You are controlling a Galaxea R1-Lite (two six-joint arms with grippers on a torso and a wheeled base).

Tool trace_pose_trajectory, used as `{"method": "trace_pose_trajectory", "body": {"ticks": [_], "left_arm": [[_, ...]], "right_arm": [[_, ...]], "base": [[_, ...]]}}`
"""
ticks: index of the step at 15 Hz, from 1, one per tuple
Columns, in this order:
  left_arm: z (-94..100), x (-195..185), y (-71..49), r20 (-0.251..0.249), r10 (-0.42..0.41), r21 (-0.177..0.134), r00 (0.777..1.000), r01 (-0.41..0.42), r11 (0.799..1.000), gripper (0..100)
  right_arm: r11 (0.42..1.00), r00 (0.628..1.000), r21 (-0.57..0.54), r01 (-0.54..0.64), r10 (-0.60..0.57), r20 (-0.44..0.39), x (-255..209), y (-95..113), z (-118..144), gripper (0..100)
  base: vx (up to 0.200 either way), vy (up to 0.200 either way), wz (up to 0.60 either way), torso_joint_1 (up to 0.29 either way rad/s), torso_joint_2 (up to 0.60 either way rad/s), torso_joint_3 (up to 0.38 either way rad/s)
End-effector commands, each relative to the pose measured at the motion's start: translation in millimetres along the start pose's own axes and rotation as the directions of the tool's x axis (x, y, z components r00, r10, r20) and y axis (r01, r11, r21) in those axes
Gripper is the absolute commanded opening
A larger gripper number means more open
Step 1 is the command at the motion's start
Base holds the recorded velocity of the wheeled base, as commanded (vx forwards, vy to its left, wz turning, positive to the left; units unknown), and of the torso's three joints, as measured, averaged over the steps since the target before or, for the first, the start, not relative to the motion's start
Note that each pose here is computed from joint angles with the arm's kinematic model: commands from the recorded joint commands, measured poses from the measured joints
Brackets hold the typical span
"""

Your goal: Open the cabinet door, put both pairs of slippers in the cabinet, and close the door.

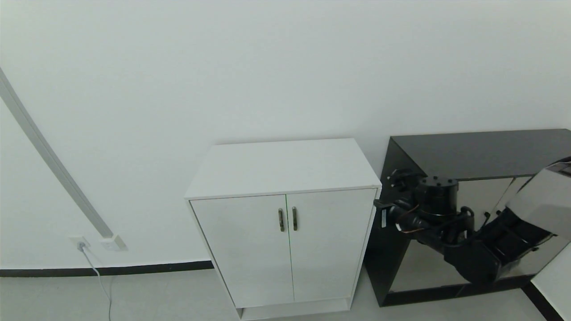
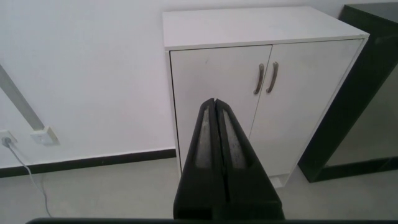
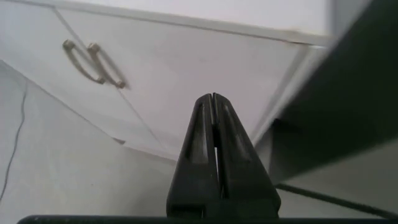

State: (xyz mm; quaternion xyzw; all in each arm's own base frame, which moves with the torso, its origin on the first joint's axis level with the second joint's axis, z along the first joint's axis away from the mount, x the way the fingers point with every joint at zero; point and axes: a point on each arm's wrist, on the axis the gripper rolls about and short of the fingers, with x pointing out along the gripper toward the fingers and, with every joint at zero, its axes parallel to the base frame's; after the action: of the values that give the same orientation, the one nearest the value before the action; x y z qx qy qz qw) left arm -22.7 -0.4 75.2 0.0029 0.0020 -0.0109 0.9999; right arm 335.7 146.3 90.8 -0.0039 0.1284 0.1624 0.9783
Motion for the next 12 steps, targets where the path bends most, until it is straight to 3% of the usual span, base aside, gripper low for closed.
{"method": "trace_pose_trajectory", "body": {"ticks": [1, 7, 12], "left_arm": [[0.0, 0.1, 0.0, -0.001, 0.000, 0.000, 1.000, 0.000, 1.000, 0], [0.0, 0.1, 0.0, -0.001, 0.000, -0.001, 1.000, 0.000, 1.000, 0], [0.0, 0.1, 0.0, -0.001, 0.000, -0.001, 1.000, 0.000, 1.000, 0]], "right_arm": [[0.991, 0.990, 0.020, 0.133, -0.134, 0.048, -43.7, -26.2, 21.1, 0], [0.930, 0.927, 0.017, 0.367, -0.368, 0.079, -140.7, -83.0, 24.8, 0], [0.832, 0.821, 0.025, 0.554, -0.551, 0.148, -223.5, -103.2, 17.9, 0]], "base": [[0.000, 0.000, 0.00, 0.000, 0.00, 0.000], [0.000, 0.000, 0.00, 0.000, 0.00, 0.000], [0.000, 0.000, 0.00, 0.000, 0.00, 0.000]]}}
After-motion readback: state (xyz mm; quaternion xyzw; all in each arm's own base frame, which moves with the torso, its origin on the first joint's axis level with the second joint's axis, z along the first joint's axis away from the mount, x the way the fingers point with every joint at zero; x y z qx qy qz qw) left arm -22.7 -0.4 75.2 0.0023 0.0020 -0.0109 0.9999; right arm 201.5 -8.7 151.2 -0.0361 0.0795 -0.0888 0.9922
